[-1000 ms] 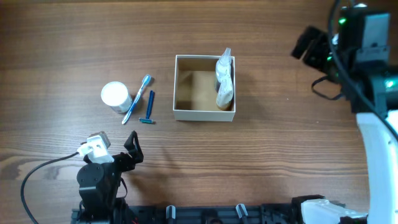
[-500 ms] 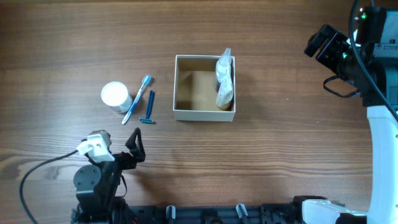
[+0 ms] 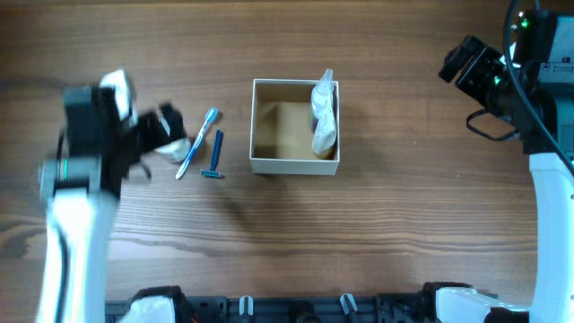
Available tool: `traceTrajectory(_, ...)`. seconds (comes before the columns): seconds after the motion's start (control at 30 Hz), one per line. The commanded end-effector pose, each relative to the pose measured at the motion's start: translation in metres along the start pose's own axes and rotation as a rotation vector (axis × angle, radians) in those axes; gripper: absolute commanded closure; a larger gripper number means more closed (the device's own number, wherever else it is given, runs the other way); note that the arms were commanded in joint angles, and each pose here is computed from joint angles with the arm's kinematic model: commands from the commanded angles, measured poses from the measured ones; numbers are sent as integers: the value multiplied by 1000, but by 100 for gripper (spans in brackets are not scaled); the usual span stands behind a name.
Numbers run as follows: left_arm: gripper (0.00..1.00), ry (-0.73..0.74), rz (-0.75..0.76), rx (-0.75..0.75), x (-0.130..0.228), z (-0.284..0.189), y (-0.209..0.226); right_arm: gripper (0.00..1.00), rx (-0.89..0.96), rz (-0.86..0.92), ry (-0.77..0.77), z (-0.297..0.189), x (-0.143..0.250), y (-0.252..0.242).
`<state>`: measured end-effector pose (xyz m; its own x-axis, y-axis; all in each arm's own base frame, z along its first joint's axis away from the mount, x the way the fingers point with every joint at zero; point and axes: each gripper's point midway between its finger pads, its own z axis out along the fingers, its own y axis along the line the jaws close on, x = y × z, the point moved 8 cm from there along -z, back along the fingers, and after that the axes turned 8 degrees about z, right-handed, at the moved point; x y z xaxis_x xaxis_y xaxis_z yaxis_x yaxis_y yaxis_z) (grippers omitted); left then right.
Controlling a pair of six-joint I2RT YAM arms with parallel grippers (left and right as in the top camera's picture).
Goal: Pack container
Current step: 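Raise the right arm away and reach the left gripper forward, then grasp the cotton swab tub with the left gripper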
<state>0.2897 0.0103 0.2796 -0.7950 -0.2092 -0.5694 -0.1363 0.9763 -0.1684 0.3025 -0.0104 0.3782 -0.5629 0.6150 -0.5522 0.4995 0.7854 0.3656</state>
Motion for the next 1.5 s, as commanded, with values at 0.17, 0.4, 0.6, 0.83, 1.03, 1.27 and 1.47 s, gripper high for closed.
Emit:
traceTrajectory(0.17, 0, 372, -8, -115, 7, 122, 22, 0, -10, 10, 5, 0, 1, 2)
traceTrajectory(0.4, 0, 389, -81, -149, 9, 139, 41, 0, -10, 10, 5, 0, 1, 2)
traceTrajectory(0.6, 0, 386, -91, -151, 8, 139, 41, 0, -10, 10, 5, 0, 1, 2)
traceTrajectory(0.83, 0, 414, -94, -150, 11, 131, 40, 0, -11, 10, 5, 0, 1, 2)
traceTrajectory(1.03, 0, 396, -93, -148, 2, 89, 34, 0, -10, 10, 5, 0, 1, 2)
traceTrajectory(1.27, 0, 394, -88, -173, 2, 83, 36, 0, -10, 10, 5, 0, 1, 2)
traceTrajectory(1.47, 0, 411, -83, -207, 4, 93, 40, 0, -10, 10, 5, 0, 1, 2)
